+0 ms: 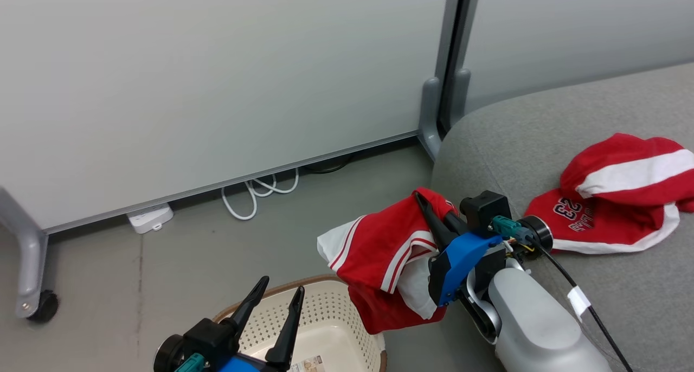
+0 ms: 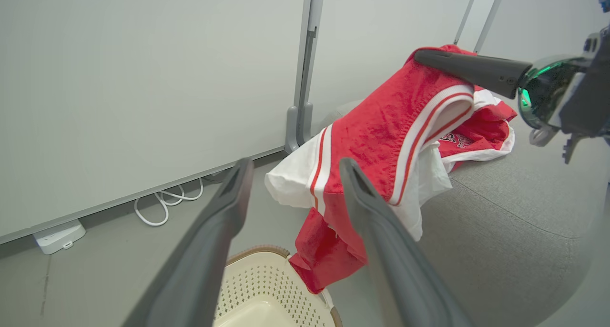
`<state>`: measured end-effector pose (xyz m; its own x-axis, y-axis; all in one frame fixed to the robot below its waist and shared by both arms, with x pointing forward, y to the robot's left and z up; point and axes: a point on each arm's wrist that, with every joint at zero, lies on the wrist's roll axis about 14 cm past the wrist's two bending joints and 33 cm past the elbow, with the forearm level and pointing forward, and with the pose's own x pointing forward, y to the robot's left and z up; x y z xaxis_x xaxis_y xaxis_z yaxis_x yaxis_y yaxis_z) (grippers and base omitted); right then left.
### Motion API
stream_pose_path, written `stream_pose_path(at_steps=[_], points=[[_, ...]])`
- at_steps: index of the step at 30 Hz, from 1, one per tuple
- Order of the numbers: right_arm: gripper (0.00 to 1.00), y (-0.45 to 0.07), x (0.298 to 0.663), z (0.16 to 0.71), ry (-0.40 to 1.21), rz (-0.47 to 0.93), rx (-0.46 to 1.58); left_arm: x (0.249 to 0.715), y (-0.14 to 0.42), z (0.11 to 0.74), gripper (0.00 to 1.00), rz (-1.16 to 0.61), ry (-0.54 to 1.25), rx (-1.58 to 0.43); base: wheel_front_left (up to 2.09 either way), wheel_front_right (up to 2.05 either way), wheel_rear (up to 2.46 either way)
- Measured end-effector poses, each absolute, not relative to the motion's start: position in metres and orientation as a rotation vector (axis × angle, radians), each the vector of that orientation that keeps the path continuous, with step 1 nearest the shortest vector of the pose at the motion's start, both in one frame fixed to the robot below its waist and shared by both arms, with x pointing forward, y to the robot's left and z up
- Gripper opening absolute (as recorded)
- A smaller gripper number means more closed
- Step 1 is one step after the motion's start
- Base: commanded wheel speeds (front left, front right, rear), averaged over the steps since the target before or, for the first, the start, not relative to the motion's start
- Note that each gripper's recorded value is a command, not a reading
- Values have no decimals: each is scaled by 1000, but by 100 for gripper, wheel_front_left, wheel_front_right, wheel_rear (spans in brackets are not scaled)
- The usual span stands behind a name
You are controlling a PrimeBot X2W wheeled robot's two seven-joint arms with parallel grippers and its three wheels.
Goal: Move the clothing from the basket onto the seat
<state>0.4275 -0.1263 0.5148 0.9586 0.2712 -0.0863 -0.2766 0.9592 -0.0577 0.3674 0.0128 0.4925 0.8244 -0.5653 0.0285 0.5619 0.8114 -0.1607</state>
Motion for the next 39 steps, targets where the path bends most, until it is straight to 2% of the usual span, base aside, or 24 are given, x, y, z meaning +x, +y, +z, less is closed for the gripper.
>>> stream_pose_path(at_steps=[22,32,39], points=[[0,-260,365,501,126,-94,-46,356,-114,488,100,-983,57,-175,0,0,0],[0,-267,361,493,141,-118,-37,354,-120,482,100,-1010,77,-179,0,0,0],[0,-278,373,501,127,-150,-18,362,-114,477,100,-997,81,-179,0,0,0]])
